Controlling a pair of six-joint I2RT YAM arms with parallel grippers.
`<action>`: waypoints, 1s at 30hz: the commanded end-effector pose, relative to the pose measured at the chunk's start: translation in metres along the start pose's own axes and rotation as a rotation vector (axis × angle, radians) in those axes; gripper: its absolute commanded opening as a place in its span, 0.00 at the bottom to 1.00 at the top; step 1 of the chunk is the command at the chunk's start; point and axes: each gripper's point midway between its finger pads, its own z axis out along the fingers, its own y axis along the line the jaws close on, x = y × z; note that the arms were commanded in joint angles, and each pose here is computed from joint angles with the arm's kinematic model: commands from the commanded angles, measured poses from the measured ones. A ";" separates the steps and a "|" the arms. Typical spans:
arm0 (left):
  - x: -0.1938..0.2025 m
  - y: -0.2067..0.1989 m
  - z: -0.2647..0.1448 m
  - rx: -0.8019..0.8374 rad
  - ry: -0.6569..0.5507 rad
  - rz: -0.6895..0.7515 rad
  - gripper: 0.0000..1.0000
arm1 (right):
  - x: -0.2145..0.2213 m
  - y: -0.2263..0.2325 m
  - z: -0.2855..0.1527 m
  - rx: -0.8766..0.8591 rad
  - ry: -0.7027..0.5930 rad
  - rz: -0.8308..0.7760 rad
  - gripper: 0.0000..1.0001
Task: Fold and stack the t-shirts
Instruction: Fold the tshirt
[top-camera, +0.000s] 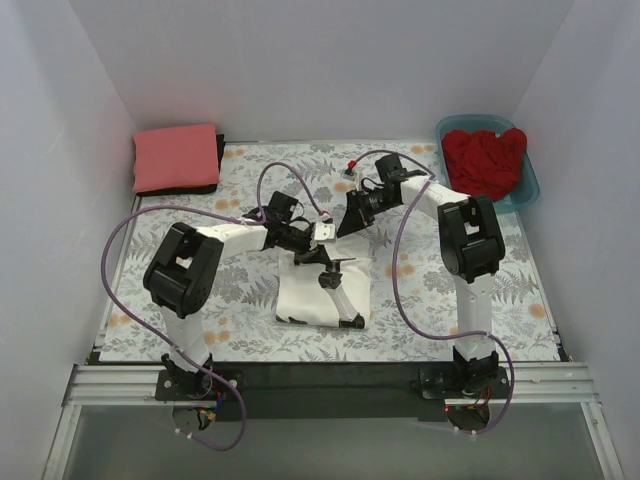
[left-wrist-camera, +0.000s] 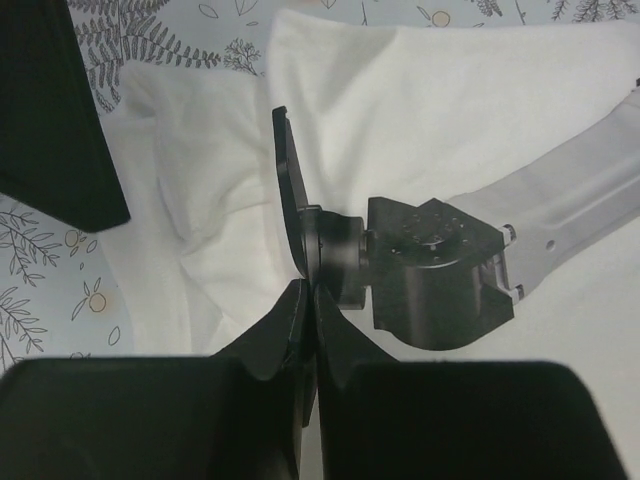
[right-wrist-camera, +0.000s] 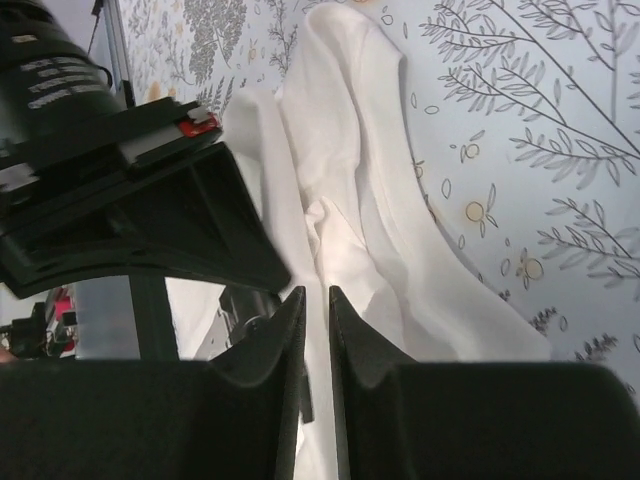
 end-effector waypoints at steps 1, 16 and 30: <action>-0.042 0.001 -0.020 -0.060 -0.044 0.153 0.00 | -0.010 0.013 0.018 -0.067 0.001 -0.045 0.21; -0.052 -0.007 -0.036 -0.184 -0.027 0.353 0.00 | 0.051 -0.016 0.062 -0.165 0.111 0.103 0.21; -0.072 0.049 -0.047 -0.350 -0.041 0.453 0.00 | 0.074 -0.015 0.064 -0.192 0.146 0.129 0.23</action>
